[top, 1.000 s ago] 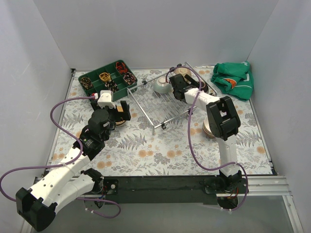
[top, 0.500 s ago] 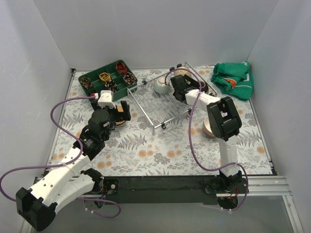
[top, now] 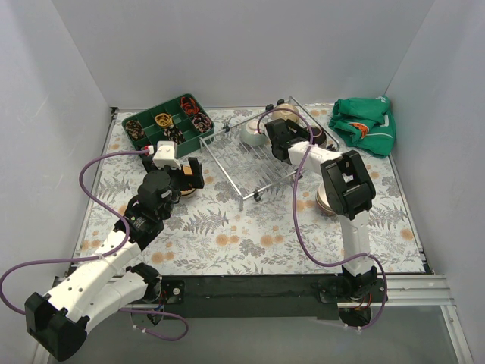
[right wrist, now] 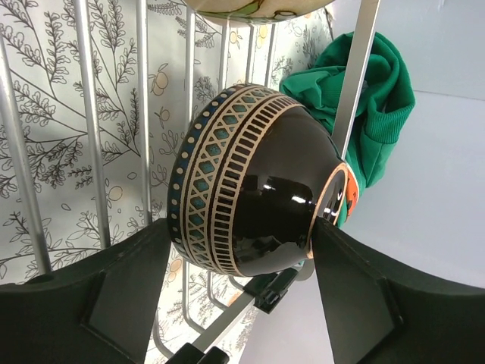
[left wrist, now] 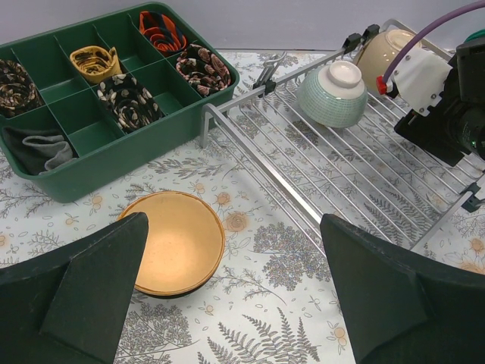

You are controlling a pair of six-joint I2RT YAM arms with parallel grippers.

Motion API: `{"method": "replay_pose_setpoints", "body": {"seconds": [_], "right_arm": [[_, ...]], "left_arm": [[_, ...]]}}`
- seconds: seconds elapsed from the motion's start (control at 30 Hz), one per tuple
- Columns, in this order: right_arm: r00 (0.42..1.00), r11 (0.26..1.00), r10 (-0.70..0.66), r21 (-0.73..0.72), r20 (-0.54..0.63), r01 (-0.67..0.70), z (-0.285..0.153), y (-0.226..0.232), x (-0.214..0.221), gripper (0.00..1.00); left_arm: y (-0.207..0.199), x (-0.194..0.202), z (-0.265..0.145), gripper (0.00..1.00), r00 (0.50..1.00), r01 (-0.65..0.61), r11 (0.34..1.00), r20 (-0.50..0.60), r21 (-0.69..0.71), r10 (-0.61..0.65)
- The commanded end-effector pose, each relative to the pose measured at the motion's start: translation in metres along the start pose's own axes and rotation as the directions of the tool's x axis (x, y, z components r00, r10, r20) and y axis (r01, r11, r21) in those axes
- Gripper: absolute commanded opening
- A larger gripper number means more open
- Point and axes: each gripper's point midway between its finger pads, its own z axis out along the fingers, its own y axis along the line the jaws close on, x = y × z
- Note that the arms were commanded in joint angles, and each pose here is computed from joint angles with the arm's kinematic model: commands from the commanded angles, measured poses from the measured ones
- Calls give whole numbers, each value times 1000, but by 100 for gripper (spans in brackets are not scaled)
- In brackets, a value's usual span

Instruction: Unload the bowls from the dish rack

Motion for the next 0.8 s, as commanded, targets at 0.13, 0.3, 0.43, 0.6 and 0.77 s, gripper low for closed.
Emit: {"method": "replay_pose_setpoints", "body": {"seconds": [0.13,0.3,0.43,0.6,0.77], "right_arm": [[999,999,-30,16,-45,30,1,10,26,71],[1000,991,-3,131,8,2,-15,-20,13,67],[999,981,30,190,34,-36,-23,-37,5,64],[997,966,58,249,46,-68,-31,-53,2,61],[992,947,101,299,78,-120,-40,-71,-2,57]], "left_arm": [[1,0,-1,98,1000,-3,1000,12,4,3],[2,0,0,98,1000,-3,1000,12,2,3],[2,0,0,98,1000,-3,1000,12,2,3],[2,0,-1,98,1000,-3,1000,14,2,3],[2,-1,-1,98,1000,-2,1000,15,4,2]]}}
